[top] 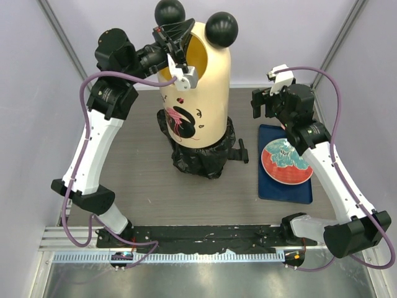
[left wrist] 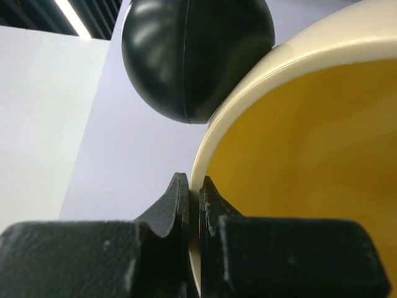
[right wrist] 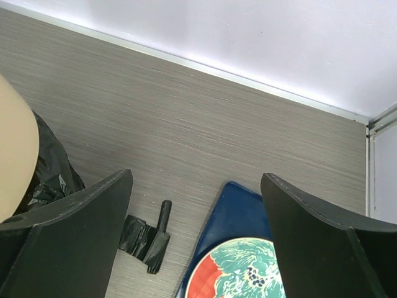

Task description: Put the trash bags into the trash bin

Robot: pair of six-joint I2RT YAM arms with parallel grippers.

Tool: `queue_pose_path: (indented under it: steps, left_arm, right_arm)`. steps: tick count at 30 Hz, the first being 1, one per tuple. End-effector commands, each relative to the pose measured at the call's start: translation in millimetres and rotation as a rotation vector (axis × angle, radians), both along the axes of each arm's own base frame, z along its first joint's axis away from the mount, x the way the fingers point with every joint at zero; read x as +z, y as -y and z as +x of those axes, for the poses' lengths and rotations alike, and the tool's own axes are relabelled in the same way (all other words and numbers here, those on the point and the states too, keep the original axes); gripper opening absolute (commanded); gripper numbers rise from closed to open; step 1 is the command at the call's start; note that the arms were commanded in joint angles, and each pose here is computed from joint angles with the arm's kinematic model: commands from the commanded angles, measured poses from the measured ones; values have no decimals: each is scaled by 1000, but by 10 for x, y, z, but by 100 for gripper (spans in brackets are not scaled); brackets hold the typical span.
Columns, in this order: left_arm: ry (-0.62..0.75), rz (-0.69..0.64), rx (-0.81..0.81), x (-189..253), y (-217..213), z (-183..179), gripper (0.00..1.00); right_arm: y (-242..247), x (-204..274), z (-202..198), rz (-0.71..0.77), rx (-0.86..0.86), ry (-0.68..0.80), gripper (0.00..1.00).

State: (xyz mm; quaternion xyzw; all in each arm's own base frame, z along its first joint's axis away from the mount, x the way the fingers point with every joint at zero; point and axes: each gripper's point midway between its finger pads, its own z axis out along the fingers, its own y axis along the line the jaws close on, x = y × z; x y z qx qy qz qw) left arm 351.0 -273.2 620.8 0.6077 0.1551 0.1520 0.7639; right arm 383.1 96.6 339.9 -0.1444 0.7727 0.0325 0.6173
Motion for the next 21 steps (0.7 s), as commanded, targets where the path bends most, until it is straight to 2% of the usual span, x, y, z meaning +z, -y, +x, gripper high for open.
queue_pose_path:
  steps: [1, 6, 12, 18, 19, 21]
  left_arm:
    - [202, -87, 52, 548, -174, -215, 0]
    - [175, -102, 27, 546, -141, -252, 0]
    - [113, -77, -7, 293, 57, -276, 0]
    - [105, -12, 11, -109, 168, -276, 0]
    - [88, 15, 17, -336, 226, -213, 0]
    - [114, 38, 35, -412, 162, -292, 2]
  right_arm:
    - [12, 168, -54, 25, 5, 46, 91]
    - [3, 134, -42, 23, 9, 37, 91]
    - [1, 116, -25, 19, 11, 32, 91]
    - [9, 134, -30, 20, 11, 32, 91]
    - [16, 122, -36, 19, 10, 27, 91]
    - [27, 112, -50, 18, 8, 26, 91]
